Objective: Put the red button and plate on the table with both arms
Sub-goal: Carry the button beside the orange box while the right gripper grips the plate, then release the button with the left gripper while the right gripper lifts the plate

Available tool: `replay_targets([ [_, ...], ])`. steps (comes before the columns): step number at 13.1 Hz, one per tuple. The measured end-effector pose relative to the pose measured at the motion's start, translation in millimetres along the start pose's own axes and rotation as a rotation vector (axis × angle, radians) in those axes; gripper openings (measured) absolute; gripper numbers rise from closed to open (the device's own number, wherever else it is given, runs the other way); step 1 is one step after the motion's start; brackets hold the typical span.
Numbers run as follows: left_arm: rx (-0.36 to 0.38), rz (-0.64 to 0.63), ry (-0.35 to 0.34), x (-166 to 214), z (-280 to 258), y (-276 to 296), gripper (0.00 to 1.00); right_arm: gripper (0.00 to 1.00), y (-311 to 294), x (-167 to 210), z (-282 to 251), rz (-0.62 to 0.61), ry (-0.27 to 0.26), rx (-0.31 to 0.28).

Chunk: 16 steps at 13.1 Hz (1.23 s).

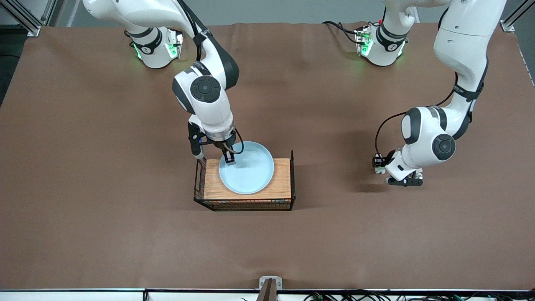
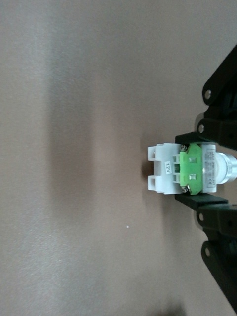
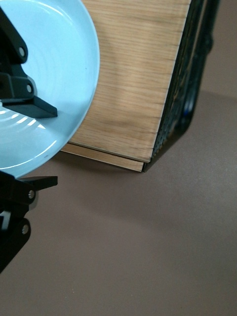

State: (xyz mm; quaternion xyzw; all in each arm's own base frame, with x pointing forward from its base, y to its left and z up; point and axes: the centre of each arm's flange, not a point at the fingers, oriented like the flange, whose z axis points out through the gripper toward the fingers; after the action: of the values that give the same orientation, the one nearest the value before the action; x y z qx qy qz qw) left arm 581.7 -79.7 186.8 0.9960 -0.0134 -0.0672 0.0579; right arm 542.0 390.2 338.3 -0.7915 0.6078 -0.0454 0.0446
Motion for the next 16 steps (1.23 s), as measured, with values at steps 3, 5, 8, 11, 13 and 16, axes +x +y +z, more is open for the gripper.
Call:
replay_targets([
  [3, -0.005, -0.013, 0.033, 13.2, -15.5, 1.9, 0.78, 0.37, -0.8, -0.6, -2.1, -0.001, -0.002, 0.004],
  [5, -0.013, -0.031, 0.04, 23.7, -42.0, 3.1, 0.98, 0.32, 0.3, -4.4, -2.8, -0.009, -0.005, 0.006],
  [8, -0.029, -0.073, 0.033, 24.4, -114.1, 10.4, 1.0, 0.16, 0.9, -9.4, -5.1, -0.016, -0.012, 0.012],
  [11, -0.038, -0.097, 0.054, 5.2, -191.2, 21.7, 1.0, 0.04, 0.4, -12.0, -9.6, -0.02, -0.016, 0.019],
  [13, 0.0, -0.062, 0.03, -11.3, -236.1, 26.1, 1.0, 0.04, 1.5, -14.0, -9.5, -0.023, -0.017, 0.017],
  [16, 0.033, 0.003, -0.042, -34.0, -307.2, 34.5, 1.0, 0.04, 1.7, -14.3, -9.6, -0.023, -0.017, 0.017],
])
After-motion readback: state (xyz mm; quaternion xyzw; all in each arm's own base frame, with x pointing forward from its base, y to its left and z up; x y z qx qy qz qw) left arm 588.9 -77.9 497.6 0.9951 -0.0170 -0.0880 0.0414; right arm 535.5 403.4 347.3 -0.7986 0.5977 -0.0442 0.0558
